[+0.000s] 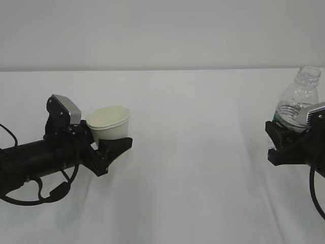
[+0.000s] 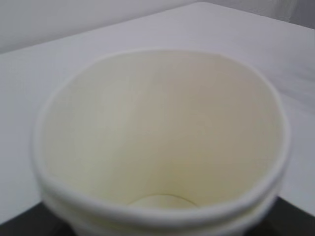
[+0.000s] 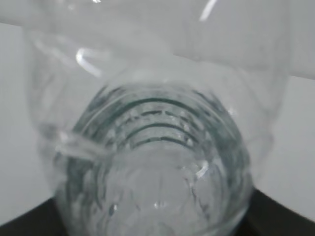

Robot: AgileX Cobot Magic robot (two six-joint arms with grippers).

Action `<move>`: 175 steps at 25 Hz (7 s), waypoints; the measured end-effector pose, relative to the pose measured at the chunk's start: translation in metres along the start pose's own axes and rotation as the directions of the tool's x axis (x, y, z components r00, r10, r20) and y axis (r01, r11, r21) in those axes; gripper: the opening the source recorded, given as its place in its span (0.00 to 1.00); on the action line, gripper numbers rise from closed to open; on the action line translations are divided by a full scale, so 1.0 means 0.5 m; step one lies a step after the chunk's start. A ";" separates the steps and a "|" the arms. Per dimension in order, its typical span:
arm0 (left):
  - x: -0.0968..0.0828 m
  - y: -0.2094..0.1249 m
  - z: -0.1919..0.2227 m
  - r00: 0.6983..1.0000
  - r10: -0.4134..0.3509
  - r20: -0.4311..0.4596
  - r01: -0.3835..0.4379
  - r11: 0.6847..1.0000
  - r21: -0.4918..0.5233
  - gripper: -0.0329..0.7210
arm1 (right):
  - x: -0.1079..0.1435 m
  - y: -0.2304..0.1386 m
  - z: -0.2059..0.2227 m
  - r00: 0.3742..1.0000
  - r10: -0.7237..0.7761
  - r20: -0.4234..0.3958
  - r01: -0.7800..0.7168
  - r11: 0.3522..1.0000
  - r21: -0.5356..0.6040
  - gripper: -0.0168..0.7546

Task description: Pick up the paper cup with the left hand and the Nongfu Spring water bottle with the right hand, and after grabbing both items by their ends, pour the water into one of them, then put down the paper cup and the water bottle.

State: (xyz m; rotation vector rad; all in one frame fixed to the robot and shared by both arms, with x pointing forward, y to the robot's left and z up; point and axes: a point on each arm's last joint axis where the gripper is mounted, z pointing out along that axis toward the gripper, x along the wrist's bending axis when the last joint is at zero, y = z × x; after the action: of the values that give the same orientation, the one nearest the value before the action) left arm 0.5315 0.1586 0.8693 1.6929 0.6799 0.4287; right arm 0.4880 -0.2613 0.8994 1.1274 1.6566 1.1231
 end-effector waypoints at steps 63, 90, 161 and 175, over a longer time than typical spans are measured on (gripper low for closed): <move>-0.223 0.025 0.231 0.829 0.091 0.552 -0.107 0.994 -0.003 0.66 | -0.009 0.031 -0.036 0.944 -0.328 -0.015 0.328 0.938 0.113 0.54; -0.230 0.037 0.239 0.797 0.106 0.595 -0.125 0.992 -0.009 0.65 | -0.013 0.049 -0.063 0.839 -0.540 -0.068 0.544 0.824 0.161 0.54; -0.288 0.015 0.274 0.797 0.153 0.584 -0.143 0.988 -0.063 0.65 | -0.028 0.065 -0.062 0.356 -0.934 -0.039 0.927 0.348 0.140 0.54; -0.287 0.015 0.276 0.800 0.151 0.580 -0.149 0.987 -0.051 0.65 | -0.029 0.065 -0.062 0.271 -0.961 -0.049 0.956 0.262 0.136 0.54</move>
State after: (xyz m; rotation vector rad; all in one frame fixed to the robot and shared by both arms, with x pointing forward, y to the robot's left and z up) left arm 0.5087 -0.0386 0.8557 1.7566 0.0874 -0.0014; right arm 0.4698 -0.2752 0.9409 -0.0086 1.9059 0.1210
